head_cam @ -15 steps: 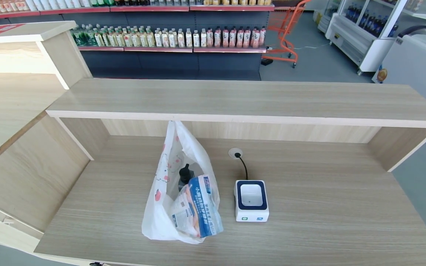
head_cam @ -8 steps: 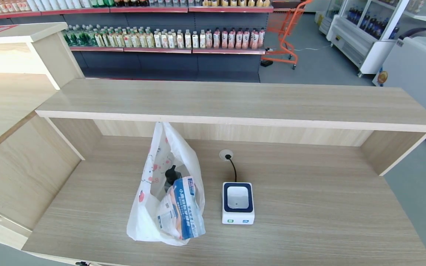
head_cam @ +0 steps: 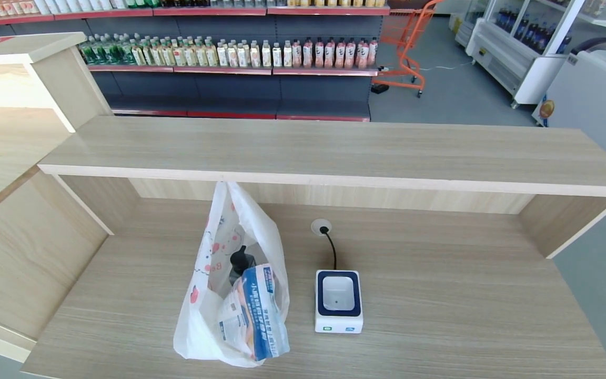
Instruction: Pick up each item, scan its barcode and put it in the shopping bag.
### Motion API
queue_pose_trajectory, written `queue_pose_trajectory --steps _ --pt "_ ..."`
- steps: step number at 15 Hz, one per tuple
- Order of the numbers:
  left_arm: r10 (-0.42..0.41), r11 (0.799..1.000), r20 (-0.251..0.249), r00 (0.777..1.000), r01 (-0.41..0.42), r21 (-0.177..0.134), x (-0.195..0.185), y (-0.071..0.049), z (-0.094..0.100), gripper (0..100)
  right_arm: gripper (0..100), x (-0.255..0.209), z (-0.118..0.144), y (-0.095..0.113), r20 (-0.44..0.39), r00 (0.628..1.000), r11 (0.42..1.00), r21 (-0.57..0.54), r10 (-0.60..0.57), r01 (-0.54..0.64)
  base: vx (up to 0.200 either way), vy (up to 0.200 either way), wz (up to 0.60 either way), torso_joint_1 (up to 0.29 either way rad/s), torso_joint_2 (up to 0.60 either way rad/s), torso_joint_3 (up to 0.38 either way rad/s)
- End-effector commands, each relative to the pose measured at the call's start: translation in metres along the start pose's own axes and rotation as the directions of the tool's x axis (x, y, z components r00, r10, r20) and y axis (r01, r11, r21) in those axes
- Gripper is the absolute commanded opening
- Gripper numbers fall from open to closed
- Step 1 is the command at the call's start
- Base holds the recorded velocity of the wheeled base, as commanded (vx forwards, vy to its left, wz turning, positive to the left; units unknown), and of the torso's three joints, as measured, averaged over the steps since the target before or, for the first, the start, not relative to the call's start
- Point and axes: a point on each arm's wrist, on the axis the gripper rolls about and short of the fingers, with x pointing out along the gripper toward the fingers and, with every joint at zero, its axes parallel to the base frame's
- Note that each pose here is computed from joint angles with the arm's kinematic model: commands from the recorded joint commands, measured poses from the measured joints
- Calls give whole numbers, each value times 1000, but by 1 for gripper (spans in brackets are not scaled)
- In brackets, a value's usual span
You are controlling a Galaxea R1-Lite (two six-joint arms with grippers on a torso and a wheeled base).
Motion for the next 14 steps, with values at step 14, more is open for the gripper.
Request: queue_pose_trajectory --steps 14 --pt "1 1000 0 1000 -1 0 0 0 0 100 0 0 -5 0 -49 998 1000 -1 29 -29 0 0 0 0 0 0"
